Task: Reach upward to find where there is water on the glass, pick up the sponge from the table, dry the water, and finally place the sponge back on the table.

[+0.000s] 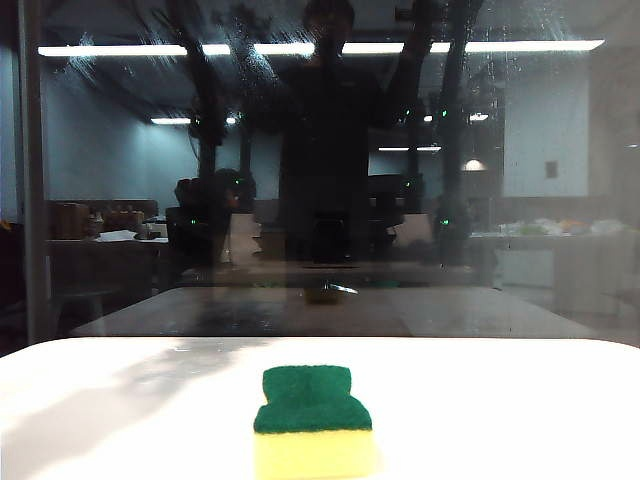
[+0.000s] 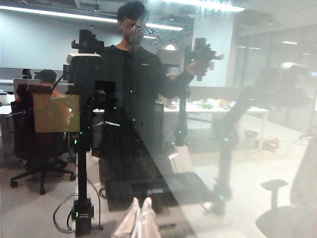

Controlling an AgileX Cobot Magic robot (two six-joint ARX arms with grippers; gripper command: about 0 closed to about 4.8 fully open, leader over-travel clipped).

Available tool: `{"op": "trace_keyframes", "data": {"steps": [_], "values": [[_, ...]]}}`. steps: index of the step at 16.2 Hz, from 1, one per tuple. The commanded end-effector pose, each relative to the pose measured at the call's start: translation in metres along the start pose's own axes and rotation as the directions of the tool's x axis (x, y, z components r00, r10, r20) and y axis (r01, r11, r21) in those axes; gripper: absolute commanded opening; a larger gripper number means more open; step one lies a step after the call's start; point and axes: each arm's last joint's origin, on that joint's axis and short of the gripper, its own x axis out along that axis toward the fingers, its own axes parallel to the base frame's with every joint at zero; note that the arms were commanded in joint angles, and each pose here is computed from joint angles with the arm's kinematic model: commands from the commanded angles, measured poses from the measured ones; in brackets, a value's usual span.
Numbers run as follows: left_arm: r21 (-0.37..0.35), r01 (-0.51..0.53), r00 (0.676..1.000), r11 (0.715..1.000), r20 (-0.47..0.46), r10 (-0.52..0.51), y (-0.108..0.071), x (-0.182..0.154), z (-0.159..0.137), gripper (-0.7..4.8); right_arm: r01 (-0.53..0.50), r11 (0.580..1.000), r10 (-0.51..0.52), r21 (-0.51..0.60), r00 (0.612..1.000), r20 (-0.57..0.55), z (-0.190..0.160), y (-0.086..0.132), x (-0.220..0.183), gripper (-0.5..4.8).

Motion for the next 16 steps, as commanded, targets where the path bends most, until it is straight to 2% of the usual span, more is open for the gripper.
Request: {"op": "trace_keyframes", "data": {"steps": [1, 2, 4, 5, 7, 8, 10, 11, 12, 14, 16], "values": [[0.01, 0.085, 0.996, 0.996, 0.022, -0.085, -0.003, -0.002, 0.004, -0.06, -0.096, 0.995, 0.096, -0.003, 0.995, 0.011, 0.002, 0.003, 0.0, -0.05], [0.012, 0.138, 0.99, 0.99, 0.026, -0.138, -0.005, -0.002, 0.005, -0.06, -0.161, 0.987, 0.161, -0.006, 0.987, 0.015, 0.003, 0.005, -0.001, -0.05], [0.023, 0.3, 0.953, 0.954, 0.036, -0.301, -0.01, -0.003, 0.007, -0.06, -0.29, 0.957, 0.29, -0.017, 0.957, 0.026, 0.006, 0.009, -0.002, -0.05], [0.0, 0.364, 0.931, 0.932, 0.04, -0.363, -0.011, -0.003, 0.008, -0.06, -0.338, 0.941, 0.338, -0.02, 0.941, 0.024, 0.006, 0.011, -0.002, -0.05], [-0.046, 0.506, 0.862, 0.861, 0.059, -0.503, -0.016, -0.005, 0.012, -0.06, -0.46, 0.888, 0.46, -0.006, 0.888, 0.002, 0.005, 0.014, -0.003, -0.05], [-0.05, 0.543, 0.84, 0.839, 0.066, -0.539, -0.017, -0.006, 0.014, -0.06, -0.499, 0.866, 0.499, 0.013, 0.866, -0.004, 0.005, 0.015, -0.004, -0.05], [-0.077, 0.635, 0.773, 0.769, 0.065, -0.632, -0.019, -0.007, 0.015, -0.06, -0.593, 0.805, 0.594, 0.031, 0.804, -0.022, 0.004, 0.018, -0.005, -0.05], [-0.098, 0.693, 0.721, 0.714, 0.055, -0.691, -0.02, -0.006, 0.015, -0.06, -0.633, 0.774, 0.634, 0.037, 0.773, -0.031, 0.003, 0.019, -0.004, -0.05], [-0.111, 0.729, 0.683, 0.676, 0.047, -0.729, -0.021, -0.006, 0.014, -0.06, -0.659, 0.751, 0.661, 0.043, 0.75, -0.036, 0.003, 0.02, -0.003, -0.05], [-0.102, 0.776, 0.628, 0.622, 0.033, -0.778, -0.022, -0.006, 0.014, -0.06, -0.735, 0.677, 0.736, 0.044, 0.675, -0.048, 0.002, 0.022, -0.004, -0.05], [-0.103, 0.774, 0.63, 0.624, 0.034, -0.776, -0.022, -0.006, 0.014, -0.06, -0.74, 0.672, 0.741, 0.038, 0.671, -0.041, 0.003, 0.022, -0.004, -0.05]]}}
